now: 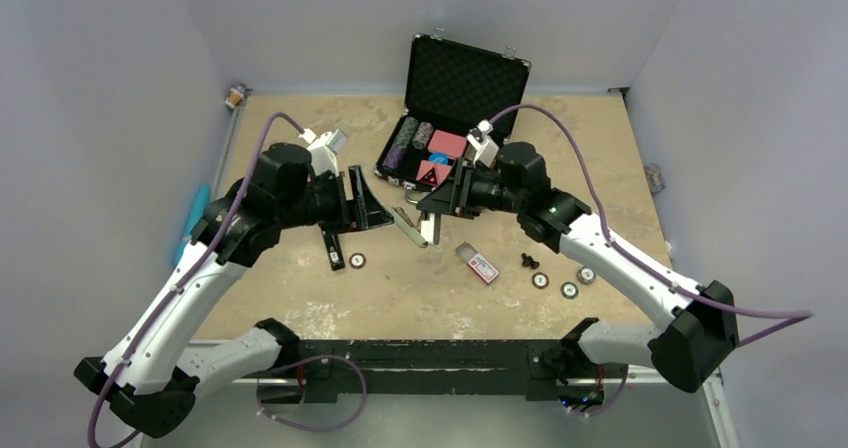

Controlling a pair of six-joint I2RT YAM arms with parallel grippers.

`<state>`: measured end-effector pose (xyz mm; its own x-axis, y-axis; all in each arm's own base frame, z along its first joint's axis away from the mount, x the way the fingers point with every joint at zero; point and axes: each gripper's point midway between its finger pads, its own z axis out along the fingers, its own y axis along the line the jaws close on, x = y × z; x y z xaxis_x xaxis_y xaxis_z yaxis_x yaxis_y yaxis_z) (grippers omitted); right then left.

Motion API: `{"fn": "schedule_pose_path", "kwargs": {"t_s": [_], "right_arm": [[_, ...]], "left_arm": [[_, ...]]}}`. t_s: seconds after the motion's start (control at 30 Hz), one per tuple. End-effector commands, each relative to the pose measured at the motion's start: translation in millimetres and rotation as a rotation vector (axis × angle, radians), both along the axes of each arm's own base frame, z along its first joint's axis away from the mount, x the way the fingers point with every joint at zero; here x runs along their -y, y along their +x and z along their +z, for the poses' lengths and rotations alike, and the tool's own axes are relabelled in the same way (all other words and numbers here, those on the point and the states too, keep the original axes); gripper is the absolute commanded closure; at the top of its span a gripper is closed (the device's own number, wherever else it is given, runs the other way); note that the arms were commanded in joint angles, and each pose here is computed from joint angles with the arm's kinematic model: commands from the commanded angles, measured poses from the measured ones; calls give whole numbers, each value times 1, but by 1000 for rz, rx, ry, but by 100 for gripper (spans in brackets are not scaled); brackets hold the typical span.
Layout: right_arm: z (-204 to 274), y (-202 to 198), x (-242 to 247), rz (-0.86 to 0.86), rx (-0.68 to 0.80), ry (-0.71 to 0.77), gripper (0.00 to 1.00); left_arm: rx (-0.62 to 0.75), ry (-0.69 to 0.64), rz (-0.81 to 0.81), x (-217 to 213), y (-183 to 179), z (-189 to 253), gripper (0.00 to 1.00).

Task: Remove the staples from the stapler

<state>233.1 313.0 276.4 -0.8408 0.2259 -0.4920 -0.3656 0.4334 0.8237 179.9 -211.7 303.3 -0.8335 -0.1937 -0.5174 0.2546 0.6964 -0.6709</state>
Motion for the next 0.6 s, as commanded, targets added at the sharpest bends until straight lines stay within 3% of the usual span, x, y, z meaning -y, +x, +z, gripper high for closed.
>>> {"fn": "schedule_pose_path", "kwargs": {"t_s": [0.0,0.13,0.2,0.57], "right_arm": [[-24,12,-1,-27,-23,-82,100],[-49,16,-5,-17,-74,-121,100],[-58,18,-8,-7,-89,-137,100],[-100,35,-24,38,-148,-220,100]], "left_arm": [[65,60,43,-4,24,-3,41],[18,121,58,3,44,-31,83],[-15,146,56,8,54,-49,97],[-178,157,26,52,99,-126,100]]}}
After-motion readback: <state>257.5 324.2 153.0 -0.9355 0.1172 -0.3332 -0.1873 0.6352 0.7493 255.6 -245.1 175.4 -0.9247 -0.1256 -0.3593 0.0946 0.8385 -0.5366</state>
